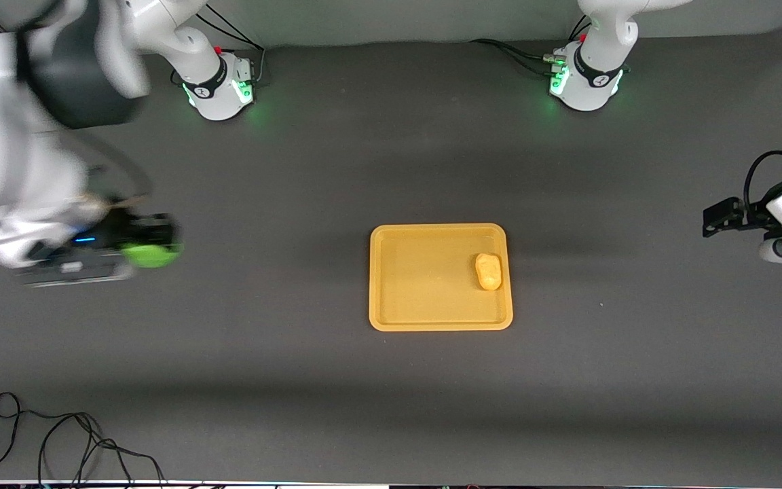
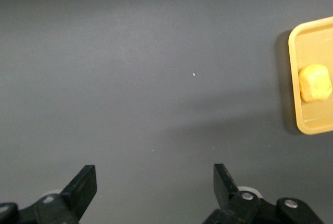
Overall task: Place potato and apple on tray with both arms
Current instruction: 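Carry the green apple over the tray with the right gripper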
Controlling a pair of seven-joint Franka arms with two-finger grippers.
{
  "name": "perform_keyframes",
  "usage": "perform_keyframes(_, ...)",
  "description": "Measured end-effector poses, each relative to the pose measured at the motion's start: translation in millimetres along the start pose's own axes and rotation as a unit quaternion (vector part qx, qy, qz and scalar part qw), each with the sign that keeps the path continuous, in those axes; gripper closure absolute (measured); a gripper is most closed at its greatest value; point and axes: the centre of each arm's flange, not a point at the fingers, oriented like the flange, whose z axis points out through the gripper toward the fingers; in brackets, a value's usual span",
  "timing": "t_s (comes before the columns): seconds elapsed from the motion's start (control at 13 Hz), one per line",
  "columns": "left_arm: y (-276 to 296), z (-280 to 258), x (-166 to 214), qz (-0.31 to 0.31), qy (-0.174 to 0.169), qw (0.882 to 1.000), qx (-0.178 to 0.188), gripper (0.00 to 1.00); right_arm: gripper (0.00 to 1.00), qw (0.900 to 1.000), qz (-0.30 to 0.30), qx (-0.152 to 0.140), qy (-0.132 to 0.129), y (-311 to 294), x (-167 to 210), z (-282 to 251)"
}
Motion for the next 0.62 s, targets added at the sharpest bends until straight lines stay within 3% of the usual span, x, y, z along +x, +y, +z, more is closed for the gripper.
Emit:
perform_keyframes(0.31, 2.6, 6.1, 1.0, 0.019, 0.012, 1.000, 0.003, 0.00, 0.37, 0.998, 0.050, 0.024, 0.000, -211.6, -53.4, 30.6)
perform_keyframes(0.62, 0.8, 13.2, 2.1, 0.033, 0.010, 0.999, 0.003, 0.00, 0.37, 0.996, 0.063, 0.061, 0.001, -323.3, -90.0, 79.2)
